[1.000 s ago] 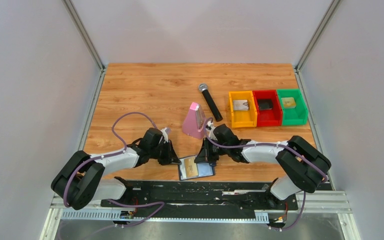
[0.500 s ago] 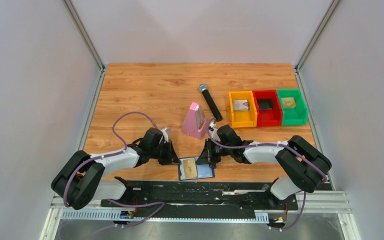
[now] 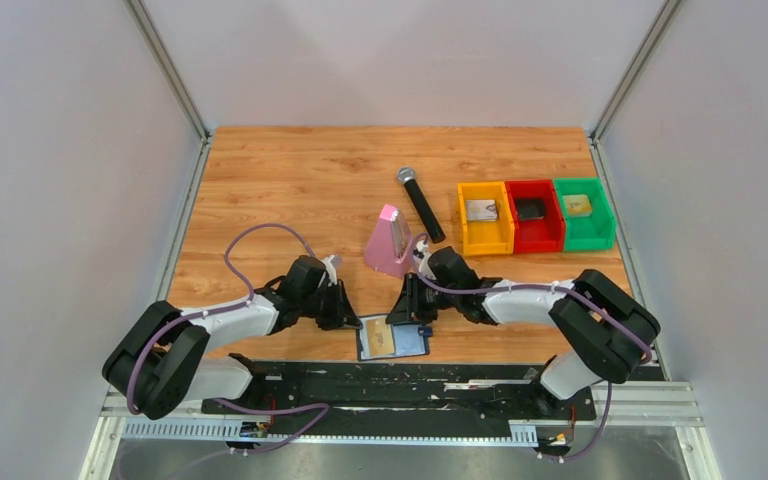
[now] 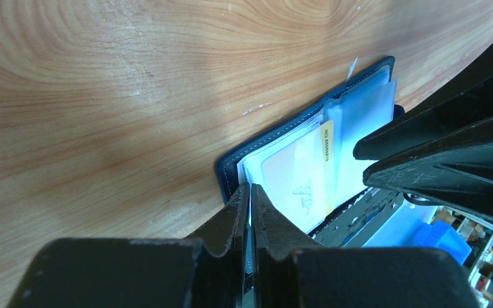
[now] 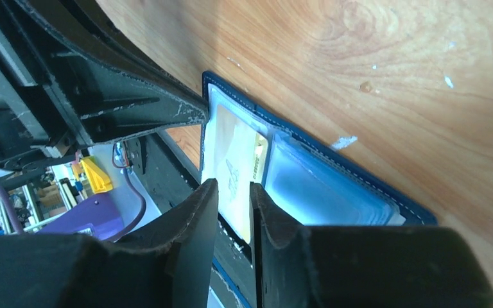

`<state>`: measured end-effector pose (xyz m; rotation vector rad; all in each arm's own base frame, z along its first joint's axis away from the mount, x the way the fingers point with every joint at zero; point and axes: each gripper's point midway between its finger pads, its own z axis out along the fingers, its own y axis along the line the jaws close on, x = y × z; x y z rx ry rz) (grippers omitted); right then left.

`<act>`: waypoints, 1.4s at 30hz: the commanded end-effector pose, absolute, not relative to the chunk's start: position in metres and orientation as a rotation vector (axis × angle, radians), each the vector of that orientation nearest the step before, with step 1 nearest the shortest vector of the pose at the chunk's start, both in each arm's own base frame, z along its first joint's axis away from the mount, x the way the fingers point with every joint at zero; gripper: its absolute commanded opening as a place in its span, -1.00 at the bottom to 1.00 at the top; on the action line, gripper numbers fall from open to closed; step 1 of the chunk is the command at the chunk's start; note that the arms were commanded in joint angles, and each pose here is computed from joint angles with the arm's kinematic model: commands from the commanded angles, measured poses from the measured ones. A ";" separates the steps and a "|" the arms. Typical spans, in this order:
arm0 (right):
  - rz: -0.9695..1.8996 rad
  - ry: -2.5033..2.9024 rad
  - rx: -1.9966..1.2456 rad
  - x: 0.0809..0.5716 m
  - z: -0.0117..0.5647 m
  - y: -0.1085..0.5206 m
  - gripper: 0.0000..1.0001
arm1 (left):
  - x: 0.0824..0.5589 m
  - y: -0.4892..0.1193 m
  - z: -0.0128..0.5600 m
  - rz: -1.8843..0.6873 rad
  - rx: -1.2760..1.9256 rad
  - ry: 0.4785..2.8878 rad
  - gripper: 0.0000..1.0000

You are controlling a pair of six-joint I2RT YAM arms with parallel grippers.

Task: Take the credit cards out of the card holder
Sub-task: Remove the credit card from the card holder.

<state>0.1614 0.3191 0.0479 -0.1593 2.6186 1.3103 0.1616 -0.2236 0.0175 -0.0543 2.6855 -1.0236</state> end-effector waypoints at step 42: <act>1.393 2.586 -0.210 0.156 0.037 0.327 -1.00 | 0.155 -0.203 -0.011 -0.853 -0.064 2.766 -0.78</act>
